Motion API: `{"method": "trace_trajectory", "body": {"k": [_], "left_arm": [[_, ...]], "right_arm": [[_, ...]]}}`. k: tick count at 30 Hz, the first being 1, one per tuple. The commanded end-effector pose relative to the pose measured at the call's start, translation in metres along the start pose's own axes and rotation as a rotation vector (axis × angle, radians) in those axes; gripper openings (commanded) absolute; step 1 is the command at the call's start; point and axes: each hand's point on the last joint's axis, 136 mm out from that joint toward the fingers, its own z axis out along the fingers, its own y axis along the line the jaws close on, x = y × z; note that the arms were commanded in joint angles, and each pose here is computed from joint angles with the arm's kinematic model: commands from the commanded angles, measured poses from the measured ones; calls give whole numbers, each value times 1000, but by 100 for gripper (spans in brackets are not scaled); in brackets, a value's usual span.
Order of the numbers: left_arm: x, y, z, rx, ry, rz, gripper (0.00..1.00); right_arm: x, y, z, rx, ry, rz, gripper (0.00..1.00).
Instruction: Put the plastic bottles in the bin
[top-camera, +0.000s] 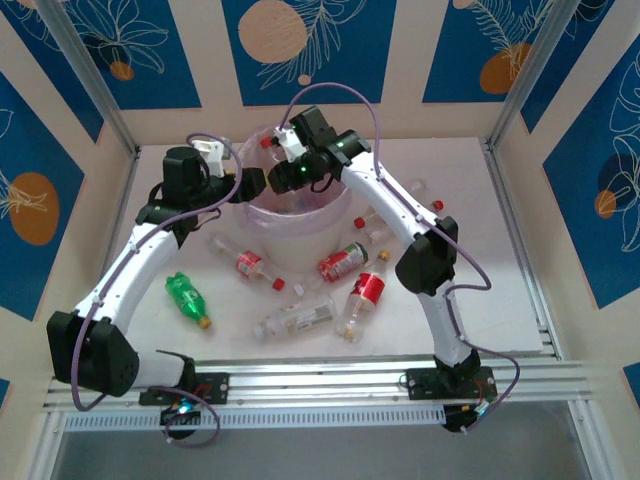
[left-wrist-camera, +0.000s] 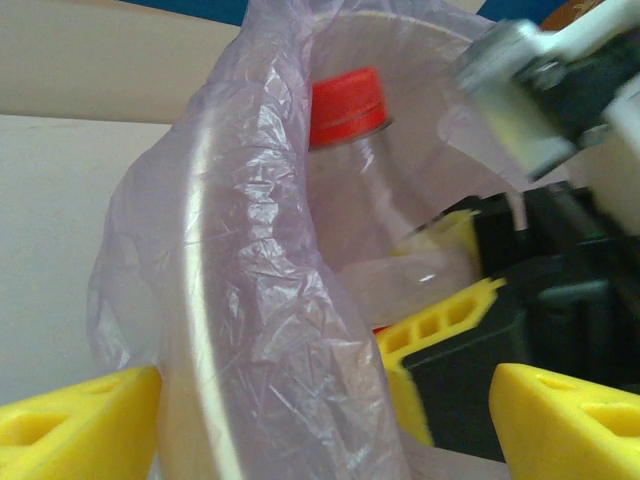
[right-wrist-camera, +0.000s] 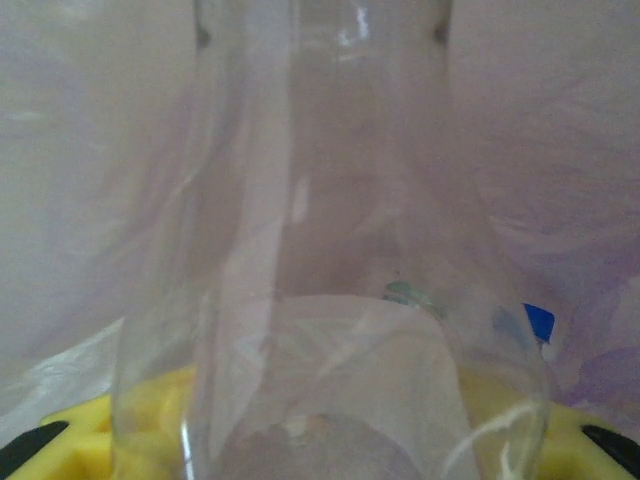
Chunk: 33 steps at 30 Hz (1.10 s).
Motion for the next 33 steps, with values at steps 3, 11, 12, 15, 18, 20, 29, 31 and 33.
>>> {"method": "trace_trajectory", "body": {"k": [3, 11, 12, 15, 18, 20, 29, 31, 33], "left_arm": [[52, 15, 8, -53, 170, 12, 84], [51, 15, 8, -54, 168, 16, 84], [51, 14, 7, -54, 168, 16, 84], [51, 14, 8, -55, 168, 16, 84], [51, 14, 8, -54, 170, 15, 84], [51, 14, 8, -54, 169, 15, 84], [51, 14, 7, -54, 168, 18, 84], [51, 15, 7, -56, 169, 17, 84], [51, 15, 7, -57, 168, 19, 84]], "right_arm": [[20, -12, 23, 17, 69, -38, 25], [36, -24, 48, 30, 100, -38, 45], [36, -25, 50, 32, 98, -36, 48], [38, -27, 55, 40, 97, -27, 57], [40, -29, 57, 43, 98, -22, 67], [40, -29, 57, 47, 98, -17, 75], [26, -24, 34, 44, 59, -4, 90], [19, -19, 21, 50, 40, -13, 91], [10, -11, 1, 55, 6, -30, 91]]}}
